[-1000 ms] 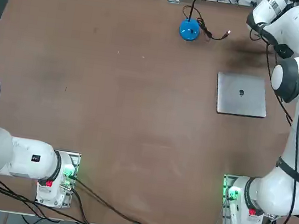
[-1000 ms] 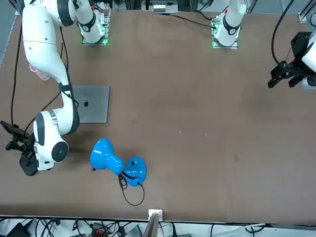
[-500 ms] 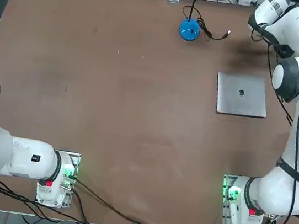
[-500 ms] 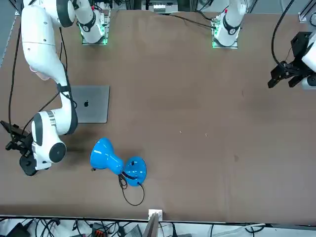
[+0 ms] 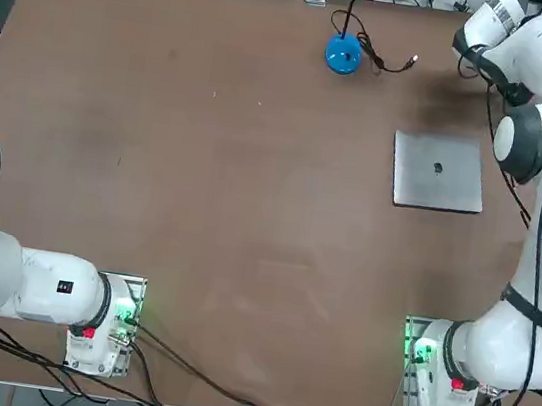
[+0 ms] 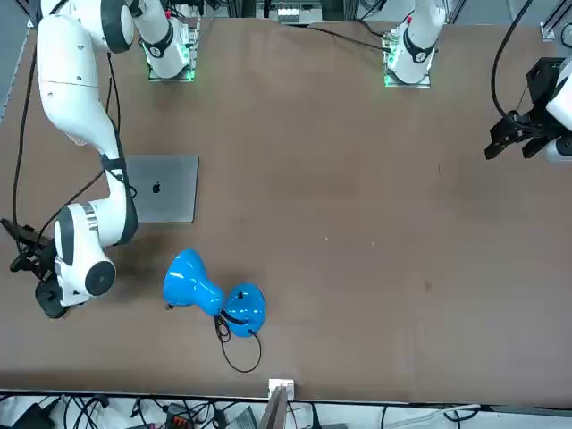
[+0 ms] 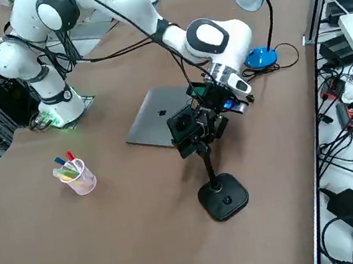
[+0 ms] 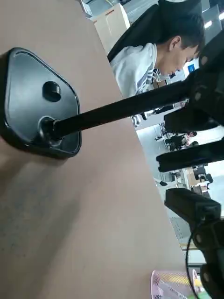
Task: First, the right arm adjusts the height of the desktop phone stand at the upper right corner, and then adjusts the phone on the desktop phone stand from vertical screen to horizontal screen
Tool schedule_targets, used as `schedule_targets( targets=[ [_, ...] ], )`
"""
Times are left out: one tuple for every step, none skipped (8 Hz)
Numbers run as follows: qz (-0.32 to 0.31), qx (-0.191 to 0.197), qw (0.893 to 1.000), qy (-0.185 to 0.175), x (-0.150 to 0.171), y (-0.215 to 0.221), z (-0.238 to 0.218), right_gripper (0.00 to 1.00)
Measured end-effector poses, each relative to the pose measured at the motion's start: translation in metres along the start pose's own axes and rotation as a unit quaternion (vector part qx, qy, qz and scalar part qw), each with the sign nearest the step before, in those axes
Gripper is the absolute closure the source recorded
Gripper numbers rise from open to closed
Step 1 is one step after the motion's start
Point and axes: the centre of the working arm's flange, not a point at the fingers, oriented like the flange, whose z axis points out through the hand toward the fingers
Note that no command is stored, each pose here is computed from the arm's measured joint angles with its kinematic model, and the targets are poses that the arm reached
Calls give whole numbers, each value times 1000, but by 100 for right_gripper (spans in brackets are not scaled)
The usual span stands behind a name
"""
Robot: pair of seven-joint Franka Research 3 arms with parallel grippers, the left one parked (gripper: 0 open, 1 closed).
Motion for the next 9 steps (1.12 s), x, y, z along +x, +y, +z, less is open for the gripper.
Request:
schedule_targets(
  targets=[
    [0,1,1000,-2,-1,0,1,29],
    [-1,3,1000,-4,-1,0,2,30],
    [-2,4,1000,-6,-2,0,2,32],
    [-3,5,1000,-6,-2,-1,2,41],
    [-3,4,1000,-6,-2,0,2,51],
    [-3,4,1000,-6,-2,0,2,57],
    [-3,4,1000,-6,-2,0,1,64],
    [-2,4,1000,-5,-3,1,0,70],
    [-2,3,1000,-5,-4,3,-2,74]
  ],
)
